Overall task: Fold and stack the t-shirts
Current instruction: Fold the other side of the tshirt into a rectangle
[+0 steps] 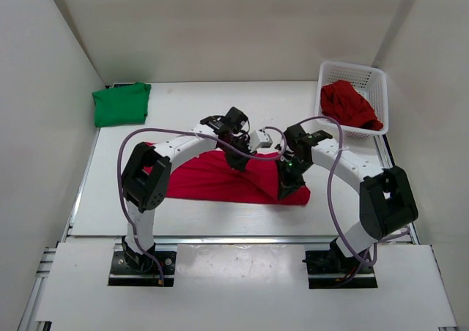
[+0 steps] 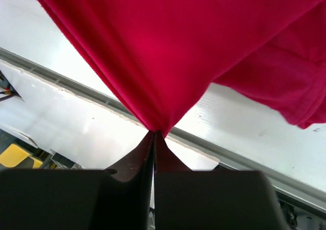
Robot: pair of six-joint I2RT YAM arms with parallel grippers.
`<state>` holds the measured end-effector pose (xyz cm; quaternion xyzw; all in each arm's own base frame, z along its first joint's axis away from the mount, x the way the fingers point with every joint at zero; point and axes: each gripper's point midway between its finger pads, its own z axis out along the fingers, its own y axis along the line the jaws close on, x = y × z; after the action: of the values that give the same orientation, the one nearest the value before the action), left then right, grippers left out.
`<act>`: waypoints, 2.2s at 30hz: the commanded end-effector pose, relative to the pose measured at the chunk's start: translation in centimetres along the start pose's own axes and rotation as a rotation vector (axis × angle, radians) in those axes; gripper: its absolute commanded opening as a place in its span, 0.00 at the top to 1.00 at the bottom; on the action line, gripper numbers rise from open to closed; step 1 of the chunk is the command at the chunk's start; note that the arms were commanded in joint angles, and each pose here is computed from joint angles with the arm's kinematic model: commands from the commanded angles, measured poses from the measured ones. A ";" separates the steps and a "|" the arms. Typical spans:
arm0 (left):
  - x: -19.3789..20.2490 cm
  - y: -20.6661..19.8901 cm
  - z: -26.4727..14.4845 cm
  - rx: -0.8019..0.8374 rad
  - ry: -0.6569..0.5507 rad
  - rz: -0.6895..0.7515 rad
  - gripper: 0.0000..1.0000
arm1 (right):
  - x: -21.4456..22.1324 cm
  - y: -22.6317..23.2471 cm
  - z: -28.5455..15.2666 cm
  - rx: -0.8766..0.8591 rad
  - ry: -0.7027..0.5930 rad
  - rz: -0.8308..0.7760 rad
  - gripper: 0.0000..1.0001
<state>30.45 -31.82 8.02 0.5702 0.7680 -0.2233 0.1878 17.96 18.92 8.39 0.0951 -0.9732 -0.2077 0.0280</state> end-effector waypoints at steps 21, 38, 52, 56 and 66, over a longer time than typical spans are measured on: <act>-1.0 5.4 1.4 -0.171 -0.105 -0.211 1.00 | -12.1 -5.5 -0.6 -0.019 -0.111 0.096 1.00; -0.4 8.3 0.8 -0.287 -0.099 -0.297 0.56 | -14.1 -6.7 -3.4 0.037 -0.211 0.164 0.68; -1.0 7.1 -0.4 -0.278 -0.118 -0.295 0.35 | -7.5 -2.9 -0.2 -0.066 -0.158 0.146 0.57; -0.7 7.3 0.0 -0.295 -0.106 -0.279 0.34 | -9.0 -2.6 0.8 -0.054 -0.177 0.116 0.57; 0.4 7.2 0.4 -0.312 -0.076 -0.267 0.32 | -8.8 -4.9 2.6 -0.025 -0.124 0.230 0.84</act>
<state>36.81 -29.92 3.42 0.4158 0.8668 -0.1465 0.2330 26.88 17.49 3.85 -0.0153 -0.9759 -0.2175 -0.0065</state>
